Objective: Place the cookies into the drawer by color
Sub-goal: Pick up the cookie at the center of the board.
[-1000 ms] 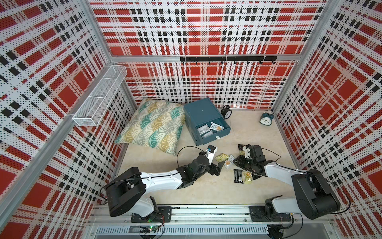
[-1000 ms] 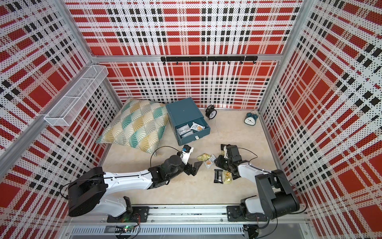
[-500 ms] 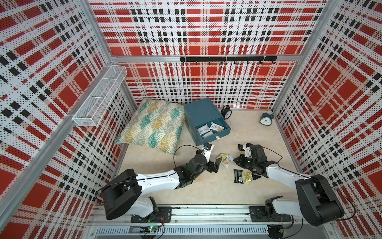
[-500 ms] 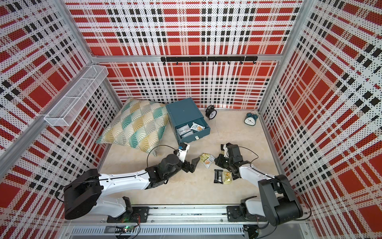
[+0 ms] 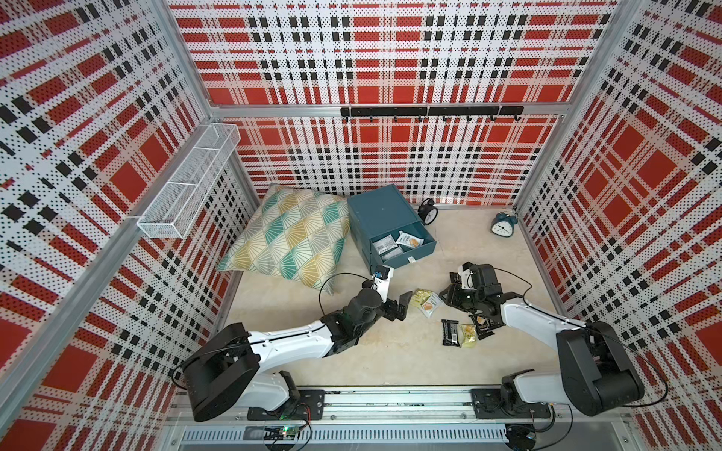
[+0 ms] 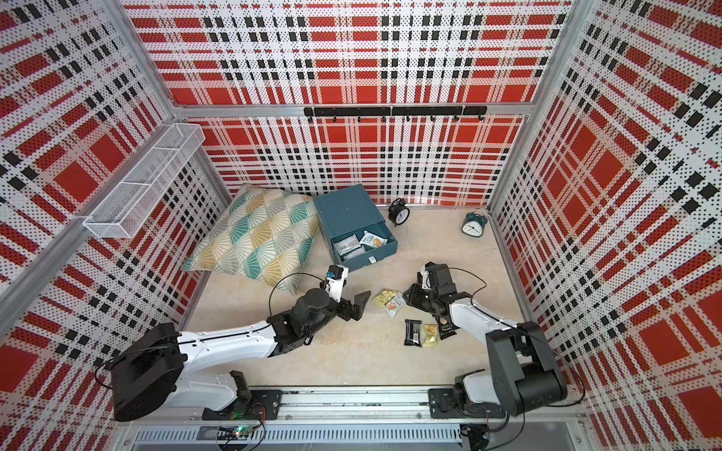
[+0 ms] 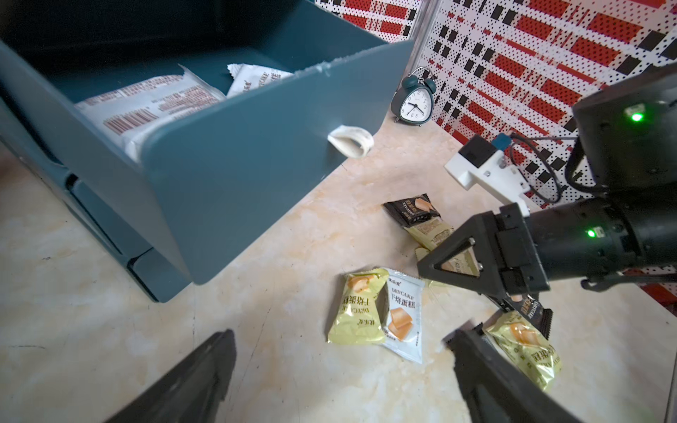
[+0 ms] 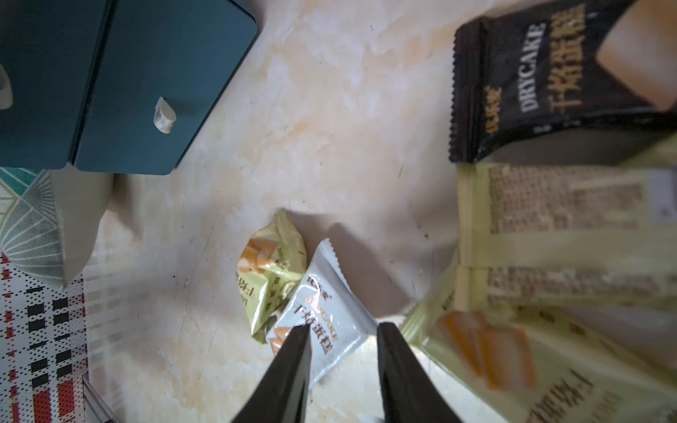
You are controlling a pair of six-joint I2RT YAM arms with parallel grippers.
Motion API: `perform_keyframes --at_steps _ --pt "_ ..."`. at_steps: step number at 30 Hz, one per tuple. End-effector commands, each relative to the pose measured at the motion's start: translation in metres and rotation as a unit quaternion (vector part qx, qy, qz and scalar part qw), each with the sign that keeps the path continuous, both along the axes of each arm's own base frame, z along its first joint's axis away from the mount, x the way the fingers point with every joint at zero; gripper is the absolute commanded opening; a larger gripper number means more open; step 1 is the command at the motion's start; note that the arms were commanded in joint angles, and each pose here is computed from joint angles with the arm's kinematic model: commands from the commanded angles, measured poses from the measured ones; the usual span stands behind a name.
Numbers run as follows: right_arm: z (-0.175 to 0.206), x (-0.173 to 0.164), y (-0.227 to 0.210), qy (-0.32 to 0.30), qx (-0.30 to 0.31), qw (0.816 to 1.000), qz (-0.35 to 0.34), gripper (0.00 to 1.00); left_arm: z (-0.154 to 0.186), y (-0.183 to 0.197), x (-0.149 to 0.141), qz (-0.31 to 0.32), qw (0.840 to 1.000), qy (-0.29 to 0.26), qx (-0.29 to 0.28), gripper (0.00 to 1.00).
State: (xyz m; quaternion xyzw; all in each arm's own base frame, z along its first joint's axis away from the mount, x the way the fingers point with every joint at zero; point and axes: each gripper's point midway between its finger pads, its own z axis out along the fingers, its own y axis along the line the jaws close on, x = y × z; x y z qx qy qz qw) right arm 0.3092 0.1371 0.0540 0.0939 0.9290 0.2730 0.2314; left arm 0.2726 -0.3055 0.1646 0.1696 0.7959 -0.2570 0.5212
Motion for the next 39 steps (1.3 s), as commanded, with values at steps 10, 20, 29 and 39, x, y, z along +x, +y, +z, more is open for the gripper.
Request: perform_keyframes --at_steps 10,20,29,39 --pt "-0.037 0.000 0.018 0.045 0.044 0.997 0.044 0.37 0.005 -0.001 0.000 -0.002 1.000 -0.006 -0.011 0.99" --pt "-0.020 -0.009 0.028 0.030 0.092 0.994 0.053 0.03 0.003 -0.002 0.000 -0.003 1.000 -0.007 -0.007 0.99" --pt "0.013 -0.016 0.029 -0.002 0.107 0.993 0.058 0.00 0.007 0.000 -0.002 0.002 1.000 -0.014 -0.008 0.99" --pt "0.063 -0.025 0.025 -0.052 0.114 0.991 0.055 0.00 0.017 0.008 -0.004 0.017 0.999 -0.025 -0.021 0.98"
